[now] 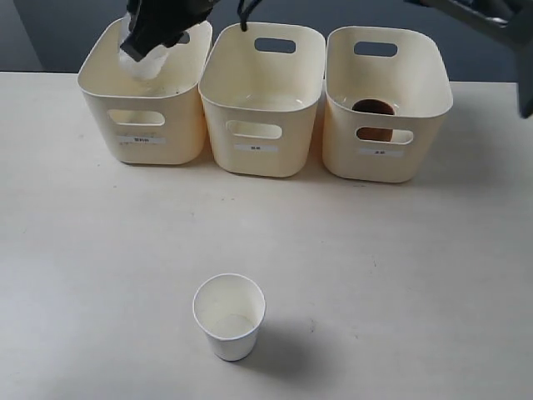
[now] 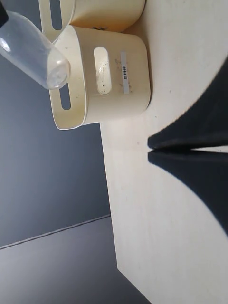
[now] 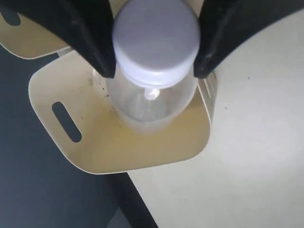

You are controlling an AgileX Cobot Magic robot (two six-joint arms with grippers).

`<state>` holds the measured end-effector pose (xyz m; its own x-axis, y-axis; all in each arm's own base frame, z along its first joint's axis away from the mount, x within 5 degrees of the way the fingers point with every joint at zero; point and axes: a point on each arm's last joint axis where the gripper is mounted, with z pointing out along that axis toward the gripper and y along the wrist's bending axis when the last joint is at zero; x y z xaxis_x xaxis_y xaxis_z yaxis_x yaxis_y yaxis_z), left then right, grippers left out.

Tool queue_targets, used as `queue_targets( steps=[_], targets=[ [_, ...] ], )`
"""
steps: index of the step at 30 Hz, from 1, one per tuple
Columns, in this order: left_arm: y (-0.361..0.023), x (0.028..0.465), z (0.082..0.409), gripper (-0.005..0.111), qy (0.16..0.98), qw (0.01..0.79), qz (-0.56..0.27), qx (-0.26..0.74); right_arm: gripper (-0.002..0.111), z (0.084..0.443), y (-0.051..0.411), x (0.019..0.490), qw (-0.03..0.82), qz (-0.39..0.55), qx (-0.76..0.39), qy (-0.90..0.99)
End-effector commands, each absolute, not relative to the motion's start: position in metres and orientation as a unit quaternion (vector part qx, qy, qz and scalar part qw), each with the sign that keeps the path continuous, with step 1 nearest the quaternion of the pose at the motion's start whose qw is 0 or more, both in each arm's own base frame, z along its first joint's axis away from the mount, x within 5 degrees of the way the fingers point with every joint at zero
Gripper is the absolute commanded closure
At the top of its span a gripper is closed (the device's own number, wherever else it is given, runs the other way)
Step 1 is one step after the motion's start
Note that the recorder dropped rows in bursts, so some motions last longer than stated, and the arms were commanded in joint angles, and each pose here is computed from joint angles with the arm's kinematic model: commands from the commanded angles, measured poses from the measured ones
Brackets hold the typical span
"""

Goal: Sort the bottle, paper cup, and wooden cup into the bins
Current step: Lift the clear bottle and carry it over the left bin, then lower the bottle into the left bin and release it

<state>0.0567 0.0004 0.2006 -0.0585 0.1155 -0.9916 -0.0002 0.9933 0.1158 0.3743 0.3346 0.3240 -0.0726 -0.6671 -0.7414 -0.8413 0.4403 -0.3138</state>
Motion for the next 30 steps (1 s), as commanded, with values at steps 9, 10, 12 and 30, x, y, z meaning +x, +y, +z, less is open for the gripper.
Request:
queue_targets(
  steps=[9, 10, 12, 30],
  targets=[
    [0.000, 0.056, 0.201, 0.107, 0.723, 0.689, 0.042, 0.039, 0.109, 0.260, 0.340, 0.422, 0.383, 0.076, -0.480, 0.785],
    [0.000, 0.056, 0.201, 0.107, 0.723, 0.689, 0.042, 0.039, 0.109, 0.255, 0.341, 0.424, 0.382, 0.075, -0.482, 0.785],
    [0.000, 0.056, 0.201, 0.107, 0.723, 0.689, 0.042, 0.039, 0.109, 0.252, 0.343, 0.426, 0.386, 0.076, -0.482, 0.783],
    [0.000, 0.056, 0.201, 0.107, 0.723, 0.689, 0.042, 0.039, 0.109, 0.229, 0.347, 0.440, 0.412, 0.079, -0.476, 0.773]
  ],
)
